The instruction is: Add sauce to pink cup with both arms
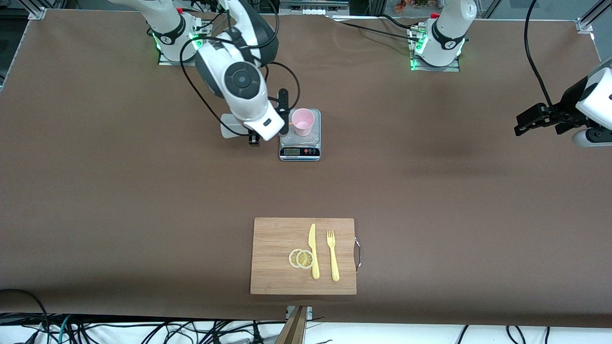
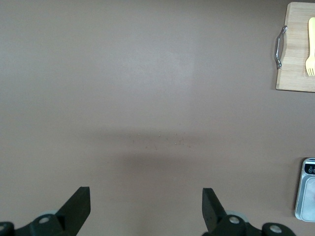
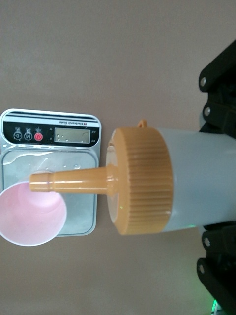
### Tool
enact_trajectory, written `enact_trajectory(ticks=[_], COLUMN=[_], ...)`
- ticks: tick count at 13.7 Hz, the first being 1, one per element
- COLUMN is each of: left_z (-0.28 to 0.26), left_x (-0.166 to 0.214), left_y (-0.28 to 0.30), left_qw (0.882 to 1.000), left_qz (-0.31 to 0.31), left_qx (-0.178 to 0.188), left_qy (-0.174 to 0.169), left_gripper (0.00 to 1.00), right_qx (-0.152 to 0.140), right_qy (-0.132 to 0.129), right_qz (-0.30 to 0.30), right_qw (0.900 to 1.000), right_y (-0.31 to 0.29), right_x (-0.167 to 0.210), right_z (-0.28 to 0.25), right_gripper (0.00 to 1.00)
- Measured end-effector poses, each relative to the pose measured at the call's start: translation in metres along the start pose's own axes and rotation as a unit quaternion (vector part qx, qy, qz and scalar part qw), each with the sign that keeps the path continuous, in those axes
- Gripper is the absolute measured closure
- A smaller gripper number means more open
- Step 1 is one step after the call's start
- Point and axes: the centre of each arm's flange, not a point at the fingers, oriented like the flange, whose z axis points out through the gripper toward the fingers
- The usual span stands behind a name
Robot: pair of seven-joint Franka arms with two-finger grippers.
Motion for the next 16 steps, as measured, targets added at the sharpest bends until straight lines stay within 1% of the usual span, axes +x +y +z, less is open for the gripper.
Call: enact_trajectory(ticks=[4, 8, 11, 14, 16], left_z=[0.001, 0.001, 0.001, 0.001, 0.001], left_x=[0.001, 0.001, 0.001, 0.001, 0.001], left_y=[0.0, 0.0, 0.0, -0.001, -0.001], left_qw=[1.0, 1.0, 1.0, 1.0, 1.0], left_qz=[0.0, 0.0, -0.001, -0.001, -0.002], left_qx=[-0.002, -0.002, -0.002, -0.002, -0.002], left_qy=[-0.001, -0.001, -0.001, -0.001, -0.001], left_gripper=[0.0, 0.0, 0.0, 0.0, 0.0], right_qx=[-0.012, -0.008, -0.003, -0.011, -0.012], right_qy=[-0.039, -0.076, -0.092, -0.113, -0.122], right_qz=[-0.001, -0.015, -0.021, -0.037, -0.045], right_qw=[0.999, 0.997, 0.995, 0.993, 0.991], right_y=[-0.023, -0.032, -0.038, -0.047, -0.053], right_x=[0.033, 0.041, 0.042, 0.05, 0.057], right_z=[0.017, 0.032, 0.034, 0.038, 0.043], right_gripper=[0.74, 0.74, 0.74, 0.74, 0.74])
